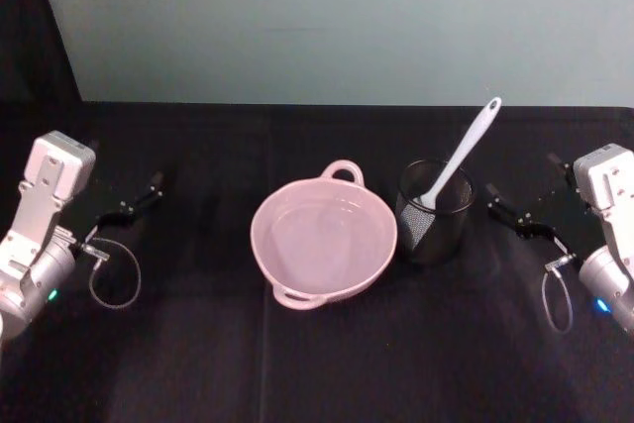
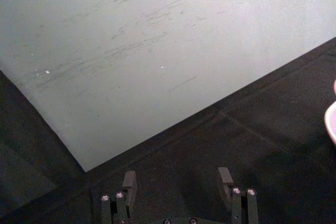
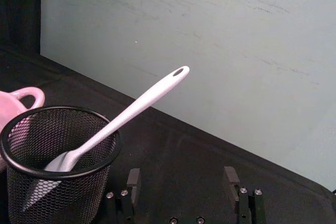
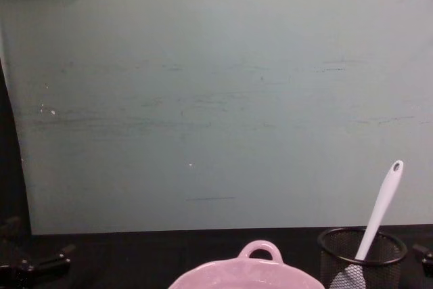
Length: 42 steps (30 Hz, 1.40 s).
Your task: Use the one hand to pick up the spoon and stir the clear water in the bowl.
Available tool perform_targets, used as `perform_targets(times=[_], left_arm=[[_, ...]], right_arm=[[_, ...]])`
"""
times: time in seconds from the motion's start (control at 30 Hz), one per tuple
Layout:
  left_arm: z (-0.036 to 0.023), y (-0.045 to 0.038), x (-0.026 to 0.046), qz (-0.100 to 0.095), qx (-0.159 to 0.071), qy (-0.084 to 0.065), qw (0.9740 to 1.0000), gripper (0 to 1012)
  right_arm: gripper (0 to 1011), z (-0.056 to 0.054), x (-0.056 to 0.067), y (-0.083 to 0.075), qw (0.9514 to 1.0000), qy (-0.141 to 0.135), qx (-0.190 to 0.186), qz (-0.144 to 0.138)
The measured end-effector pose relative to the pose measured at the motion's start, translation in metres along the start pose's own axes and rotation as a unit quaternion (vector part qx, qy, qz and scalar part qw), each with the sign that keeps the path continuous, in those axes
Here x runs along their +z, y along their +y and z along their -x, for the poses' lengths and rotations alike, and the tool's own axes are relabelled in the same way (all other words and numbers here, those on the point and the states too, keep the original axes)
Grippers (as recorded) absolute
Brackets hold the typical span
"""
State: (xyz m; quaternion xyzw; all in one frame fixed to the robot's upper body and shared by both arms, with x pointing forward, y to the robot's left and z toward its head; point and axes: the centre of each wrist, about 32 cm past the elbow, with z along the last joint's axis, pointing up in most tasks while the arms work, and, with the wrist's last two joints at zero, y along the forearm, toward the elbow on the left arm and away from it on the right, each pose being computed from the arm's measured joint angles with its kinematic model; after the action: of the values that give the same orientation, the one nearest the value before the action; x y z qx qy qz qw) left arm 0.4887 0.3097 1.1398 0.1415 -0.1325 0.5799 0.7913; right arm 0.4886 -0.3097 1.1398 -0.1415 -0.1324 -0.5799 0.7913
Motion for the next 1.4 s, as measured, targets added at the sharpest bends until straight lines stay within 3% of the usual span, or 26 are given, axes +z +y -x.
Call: perform_targets(times=[1.27, 1.4], left_arm=[[0.0, 0.0, 0.0, 0.0, 0.0, 0.0, 1.0, 1011], [0.0, 0.0, 0.0, 0.0, 0.0, 0.0, 1.0, 1011]], right_arm=[[1003, 0.0, 0.0, 0.0, 1.0, 0.0, 0.0, 0.0], [1003, -0.0025, 0.0019, -0.006, 1.0, 0.001, -0.01, 0.002]])
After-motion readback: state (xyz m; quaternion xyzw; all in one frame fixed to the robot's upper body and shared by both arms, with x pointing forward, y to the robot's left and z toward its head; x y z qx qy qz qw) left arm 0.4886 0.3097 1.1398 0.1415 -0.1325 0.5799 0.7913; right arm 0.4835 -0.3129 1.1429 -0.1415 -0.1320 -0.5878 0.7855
